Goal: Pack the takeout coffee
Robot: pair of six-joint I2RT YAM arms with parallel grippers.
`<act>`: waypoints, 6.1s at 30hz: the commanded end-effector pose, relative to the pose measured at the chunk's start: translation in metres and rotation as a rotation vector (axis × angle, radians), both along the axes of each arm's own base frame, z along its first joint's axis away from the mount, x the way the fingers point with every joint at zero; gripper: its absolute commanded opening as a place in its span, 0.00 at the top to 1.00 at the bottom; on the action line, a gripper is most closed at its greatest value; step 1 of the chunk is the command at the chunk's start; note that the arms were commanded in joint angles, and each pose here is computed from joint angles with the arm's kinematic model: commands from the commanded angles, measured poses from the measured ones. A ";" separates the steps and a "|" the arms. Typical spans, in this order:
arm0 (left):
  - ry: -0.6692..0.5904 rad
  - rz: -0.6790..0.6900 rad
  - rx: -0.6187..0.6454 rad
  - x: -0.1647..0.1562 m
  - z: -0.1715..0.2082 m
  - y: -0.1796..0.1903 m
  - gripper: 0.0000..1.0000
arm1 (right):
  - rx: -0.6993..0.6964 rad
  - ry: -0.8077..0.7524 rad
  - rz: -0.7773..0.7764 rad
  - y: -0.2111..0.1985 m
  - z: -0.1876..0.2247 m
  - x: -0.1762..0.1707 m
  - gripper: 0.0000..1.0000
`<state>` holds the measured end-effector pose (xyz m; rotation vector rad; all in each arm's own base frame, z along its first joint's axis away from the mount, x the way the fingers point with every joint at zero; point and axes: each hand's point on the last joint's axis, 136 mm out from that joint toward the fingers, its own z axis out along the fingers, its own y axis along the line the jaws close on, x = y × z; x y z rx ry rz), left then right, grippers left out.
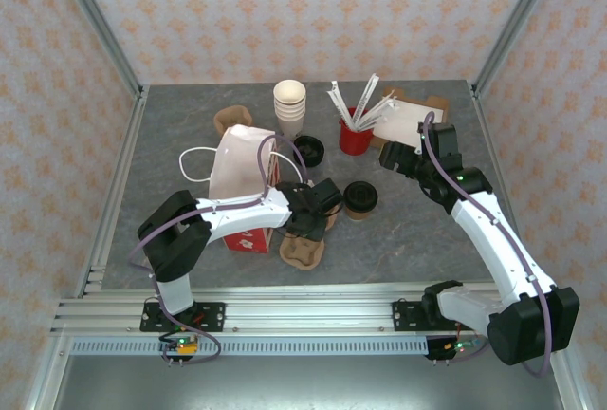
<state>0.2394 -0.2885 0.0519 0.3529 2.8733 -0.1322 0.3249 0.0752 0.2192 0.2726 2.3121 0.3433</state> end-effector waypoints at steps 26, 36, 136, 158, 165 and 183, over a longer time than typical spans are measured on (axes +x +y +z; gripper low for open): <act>-0.225 -0.205 -0.170 -0.027 0.166 -0.015 0.69 | 0.041 -0.051 0.044 0.014 0.025 0.004 0.09; -0.415 -0.215 -0.307 -0.009 0.292 -0.014 0.69 | 0.029 -0.108 0.048 0.014 0.055 0.011 0.09; -0.202 0.285 0.018 0.013 0.188 0.162 0.72 | 0.361 -0.060 0.770 0.258 0.060 -0.053 0.96; -0.093 0.271 0.022 0.014 0.166 0.162 0.72 | 0.353 -0.086 0.778 0.261 0.061 -0.056 0.90; -0.062 0.274 0.034 0.015 0.151 0.162 0.72 | 0.333 -0.097 0.764 0.257 0.059 -0.054 0.81; -0.022 0.247 0.061 0.019 0.127 0.159 0.71 | 0.200 -0.159 0.690 0.231 0.067 -0.047 0.42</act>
